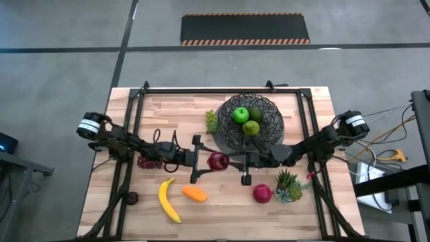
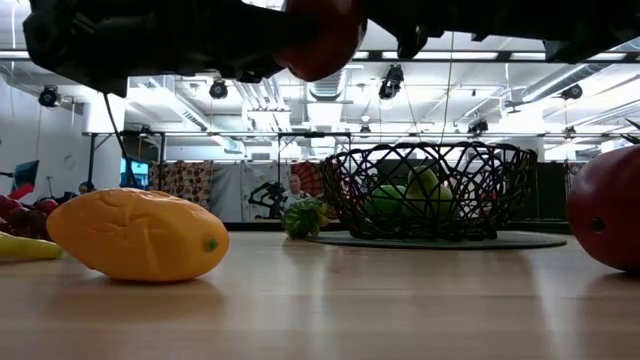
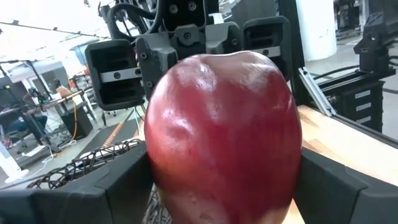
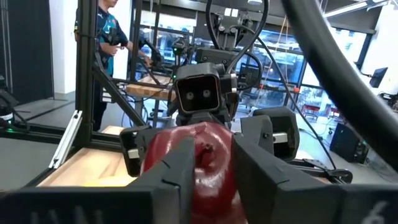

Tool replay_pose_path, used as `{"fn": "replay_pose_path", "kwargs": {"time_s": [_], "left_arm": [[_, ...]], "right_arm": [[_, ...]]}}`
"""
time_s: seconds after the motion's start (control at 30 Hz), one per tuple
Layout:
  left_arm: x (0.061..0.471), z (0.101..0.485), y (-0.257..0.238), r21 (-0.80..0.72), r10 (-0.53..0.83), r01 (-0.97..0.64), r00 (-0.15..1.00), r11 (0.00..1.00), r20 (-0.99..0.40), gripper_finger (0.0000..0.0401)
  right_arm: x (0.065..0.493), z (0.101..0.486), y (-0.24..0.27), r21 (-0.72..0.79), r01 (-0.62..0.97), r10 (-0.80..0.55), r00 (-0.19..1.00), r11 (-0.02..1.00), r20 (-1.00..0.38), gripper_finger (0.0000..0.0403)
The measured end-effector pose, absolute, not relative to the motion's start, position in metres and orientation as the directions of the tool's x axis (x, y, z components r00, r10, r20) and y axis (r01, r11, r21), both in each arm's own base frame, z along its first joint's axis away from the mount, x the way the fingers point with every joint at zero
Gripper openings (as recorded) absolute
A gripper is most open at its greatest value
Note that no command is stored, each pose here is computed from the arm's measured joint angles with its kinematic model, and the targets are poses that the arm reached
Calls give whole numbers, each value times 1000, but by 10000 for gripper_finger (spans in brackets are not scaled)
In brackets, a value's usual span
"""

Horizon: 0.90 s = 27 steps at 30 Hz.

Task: Build produce basket
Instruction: Put the red apple into the wire basket

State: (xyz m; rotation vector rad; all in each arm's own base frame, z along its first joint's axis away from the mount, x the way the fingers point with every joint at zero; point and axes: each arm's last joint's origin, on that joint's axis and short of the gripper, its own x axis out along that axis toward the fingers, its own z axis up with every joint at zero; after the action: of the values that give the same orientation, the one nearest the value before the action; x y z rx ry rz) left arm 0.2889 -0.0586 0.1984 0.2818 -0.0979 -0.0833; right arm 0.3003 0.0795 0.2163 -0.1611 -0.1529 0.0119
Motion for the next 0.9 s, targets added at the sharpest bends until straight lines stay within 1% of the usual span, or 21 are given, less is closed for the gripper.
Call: {"fn": "replay_pose_path", "kwargs": {"time_s": [0.23,0.33,0.7,0.9], "left_arm": [[290,201,-59,279,-95,65,991,958,95,300],[290,201,-59,279,-94,65,991,958,94,301],[290,201,-57,276,-51,23,994,961,95,302],[290,201,-57,274,-43,16,995,961,94,302]], "right_arm": [[300,216,80,-179,2,25,988,984,152,30],[300,217,80,-191,1,29,988,982,152,13],[304,221,82,-225,-31,66,986,974,152,9],[305,221,81,-199,-33,63,987,979,147,17]]}}
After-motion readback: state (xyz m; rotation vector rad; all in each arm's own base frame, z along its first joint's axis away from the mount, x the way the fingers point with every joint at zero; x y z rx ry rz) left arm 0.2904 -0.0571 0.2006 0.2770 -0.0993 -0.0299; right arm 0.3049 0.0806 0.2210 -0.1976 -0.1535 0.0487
